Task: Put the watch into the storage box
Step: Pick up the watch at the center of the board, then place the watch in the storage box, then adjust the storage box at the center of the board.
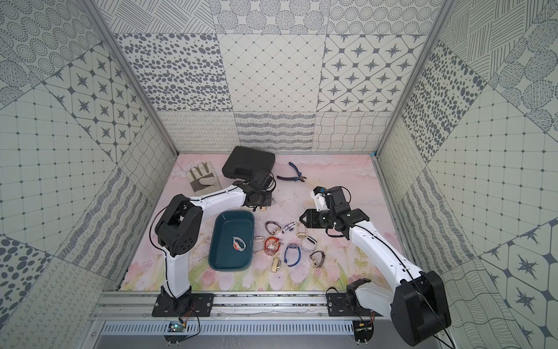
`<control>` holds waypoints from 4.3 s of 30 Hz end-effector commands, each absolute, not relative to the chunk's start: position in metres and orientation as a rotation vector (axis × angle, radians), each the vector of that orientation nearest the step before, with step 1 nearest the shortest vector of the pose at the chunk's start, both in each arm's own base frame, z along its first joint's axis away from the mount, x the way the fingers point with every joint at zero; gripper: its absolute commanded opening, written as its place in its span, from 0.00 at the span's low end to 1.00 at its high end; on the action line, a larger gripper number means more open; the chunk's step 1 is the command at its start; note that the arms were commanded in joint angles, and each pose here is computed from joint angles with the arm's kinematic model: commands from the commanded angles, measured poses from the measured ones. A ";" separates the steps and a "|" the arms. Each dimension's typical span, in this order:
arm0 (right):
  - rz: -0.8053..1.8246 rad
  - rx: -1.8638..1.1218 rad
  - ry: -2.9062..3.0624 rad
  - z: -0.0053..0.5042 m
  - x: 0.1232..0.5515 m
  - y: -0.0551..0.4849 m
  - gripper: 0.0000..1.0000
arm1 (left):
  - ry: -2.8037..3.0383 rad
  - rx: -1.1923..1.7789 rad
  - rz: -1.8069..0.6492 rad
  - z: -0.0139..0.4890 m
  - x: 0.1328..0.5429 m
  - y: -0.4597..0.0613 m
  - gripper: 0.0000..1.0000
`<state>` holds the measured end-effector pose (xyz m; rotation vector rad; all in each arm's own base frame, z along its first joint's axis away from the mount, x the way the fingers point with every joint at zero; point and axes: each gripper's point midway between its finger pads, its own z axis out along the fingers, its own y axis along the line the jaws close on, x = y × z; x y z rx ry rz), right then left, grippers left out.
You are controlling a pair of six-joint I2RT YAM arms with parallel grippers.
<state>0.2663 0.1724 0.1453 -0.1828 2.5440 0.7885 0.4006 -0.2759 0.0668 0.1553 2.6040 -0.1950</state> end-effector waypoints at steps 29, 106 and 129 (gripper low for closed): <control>0.844 -0.222 2.480 0.155 0.266 0.178 0.47 | 2.653 0.356 0.696 0.144 0.244 -0.125 0.02; 0.849 -0.269 2.548 0.141 0.267 0.205 0.49 | 2.649 -0.132 -0.356 0.119 0.208 -0.131 0.35; 0.819 -0.303 2.541 0.142 0.265 0.210 0.49 | 2.622 -0.178 -0.341 0.078 0.257 -0.134 0.19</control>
